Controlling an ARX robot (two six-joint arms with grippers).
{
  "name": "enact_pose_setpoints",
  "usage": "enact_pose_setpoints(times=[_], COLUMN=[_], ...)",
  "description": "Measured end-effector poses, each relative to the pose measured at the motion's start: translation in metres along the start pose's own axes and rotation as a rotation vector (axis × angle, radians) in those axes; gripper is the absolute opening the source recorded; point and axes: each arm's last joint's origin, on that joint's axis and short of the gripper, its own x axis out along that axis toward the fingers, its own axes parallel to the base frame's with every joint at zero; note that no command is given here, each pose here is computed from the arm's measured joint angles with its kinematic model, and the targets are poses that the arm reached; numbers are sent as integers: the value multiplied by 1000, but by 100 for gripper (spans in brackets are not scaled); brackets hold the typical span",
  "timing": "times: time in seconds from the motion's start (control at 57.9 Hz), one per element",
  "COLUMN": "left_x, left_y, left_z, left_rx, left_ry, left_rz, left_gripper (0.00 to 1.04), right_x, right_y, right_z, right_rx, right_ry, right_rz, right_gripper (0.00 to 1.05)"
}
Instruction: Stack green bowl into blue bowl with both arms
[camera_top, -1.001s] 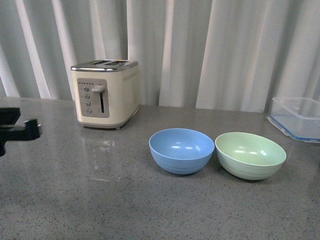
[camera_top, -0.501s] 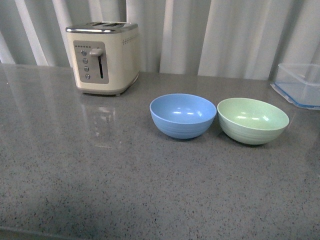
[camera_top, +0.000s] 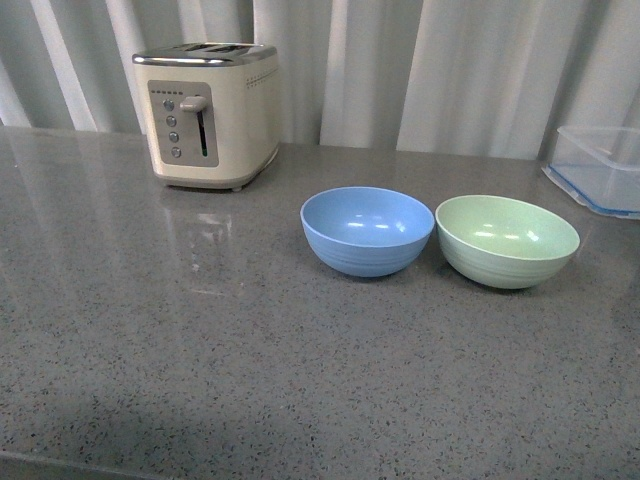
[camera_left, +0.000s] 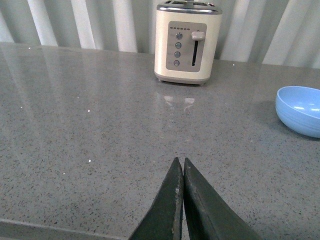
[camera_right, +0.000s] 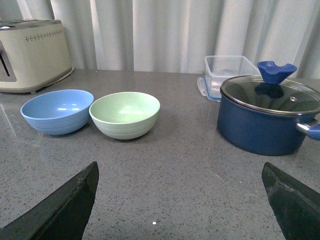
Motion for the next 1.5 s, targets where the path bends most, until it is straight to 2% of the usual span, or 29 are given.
enact_pose_setpoints(times=[0.518,1.087,1.156,1.433,1.502], left_x=[-20,-33,-41,-44,-45], left_y=[0,0,0,0,0], left_z=[6,6,1,3,3], left_rx=[0,0,0,0,0], left_ry=[-21,-21,14,-14,-14], left_rz=[-1,0,-1,-1,-1], left_gripper=[4,4,4,4,14], right_x=[0,0,0,0,0], right_y=[0,0,0,0,0], right_z=[0,0,0,0,0], right_rx=[0,0,0,0,0], right_ry=[0,0,0,0,0], right_rz=[0,0,0,0,0], right_gripper=[95,95,95,95,95])
